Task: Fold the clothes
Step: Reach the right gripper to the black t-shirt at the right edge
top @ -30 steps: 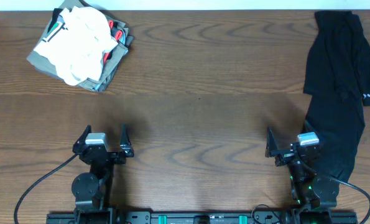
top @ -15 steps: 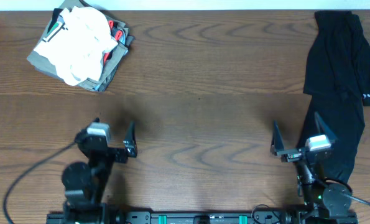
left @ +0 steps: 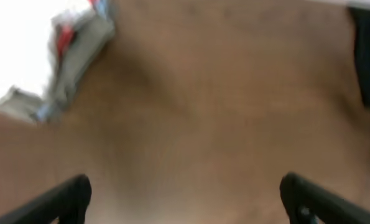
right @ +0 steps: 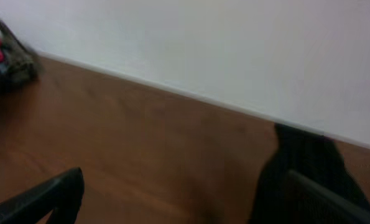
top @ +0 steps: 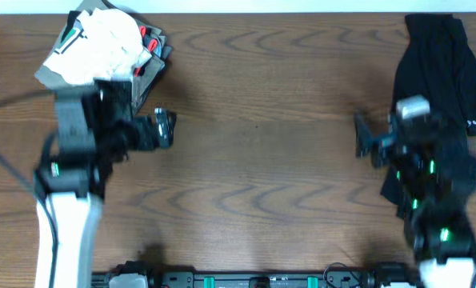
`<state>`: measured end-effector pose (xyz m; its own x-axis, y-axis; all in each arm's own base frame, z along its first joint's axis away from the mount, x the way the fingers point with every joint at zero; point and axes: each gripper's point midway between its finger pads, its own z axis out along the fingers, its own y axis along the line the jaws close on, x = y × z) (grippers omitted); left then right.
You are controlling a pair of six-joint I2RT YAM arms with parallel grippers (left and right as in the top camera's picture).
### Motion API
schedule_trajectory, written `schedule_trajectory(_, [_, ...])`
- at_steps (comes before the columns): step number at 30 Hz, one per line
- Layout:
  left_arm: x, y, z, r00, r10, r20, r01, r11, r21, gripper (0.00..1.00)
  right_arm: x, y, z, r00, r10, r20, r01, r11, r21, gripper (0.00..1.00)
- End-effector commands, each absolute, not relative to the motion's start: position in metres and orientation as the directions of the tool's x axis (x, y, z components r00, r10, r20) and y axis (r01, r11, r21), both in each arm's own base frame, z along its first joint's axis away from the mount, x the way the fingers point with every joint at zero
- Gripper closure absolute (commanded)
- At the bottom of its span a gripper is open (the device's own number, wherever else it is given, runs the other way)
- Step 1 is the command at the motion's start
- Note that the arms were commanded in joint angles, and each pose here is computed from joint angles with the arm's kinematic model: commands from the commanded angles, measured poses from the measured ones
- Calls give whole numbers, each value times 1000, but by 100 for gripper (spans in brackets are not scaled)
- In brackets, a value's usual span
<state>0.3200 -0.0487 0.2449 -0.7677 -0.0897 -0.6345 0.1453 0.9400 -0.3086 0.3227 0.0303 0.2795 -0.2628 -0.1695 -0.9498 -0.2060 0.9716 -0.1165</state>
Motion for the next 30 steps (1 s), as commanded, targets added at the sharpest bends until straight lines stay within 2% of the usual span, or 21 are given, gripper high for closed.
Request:
schedule_trajectory(1, [334,-61,252,-814,-51,-578,195,914,-355,2,357,12,296,-331,-195,-923,-154,976,-151,1])
schedule_trajectory(7, [350,-61,230,-871,-53,-489,158,911,-381,2,416,-6,273,-549,-182,-815,-168,980,-106,1])
schedule_trajectory(14, [356,-61,219,-883,-53,-466,149,910,-387,2,453,-15,214,-663,-146,-734,-141,988,-69,1])
schedule_trajectory(15, [358,-62,218,-882,-52,-469,153,909,-389,2,458,-23,206,-674,-141,-725,-115,990,-86,1])
schedule_trajectory(16, [359,-66,218,-881,-47,-470,163,904,-395,2,463,-36,196,-691,-110,-715,-61,994,-94,7])
schedule_trajectory(17, [360,-69,218,-881,-40,-472,173,901,-398,2,466,-43,187,-703,-83,-706,-26,995,-92,9])
schedule_trajectory(19, [361,-79,215,-880,-5,-475,206,897,-391,2,470,-56,168,-729,-62,-681,-1,996,-89,19])
schedule_trajectory(26, [362,-119,195,-869,158,-470,324,897,-299,2,465,-98,104,-805,149,-574,178,984,5,23])
schedule_trajectory(30, [362,-139,186,-861,207,-465,369,883,-291,2,458,-113,78,-832,189,-521,217,976,8,28])
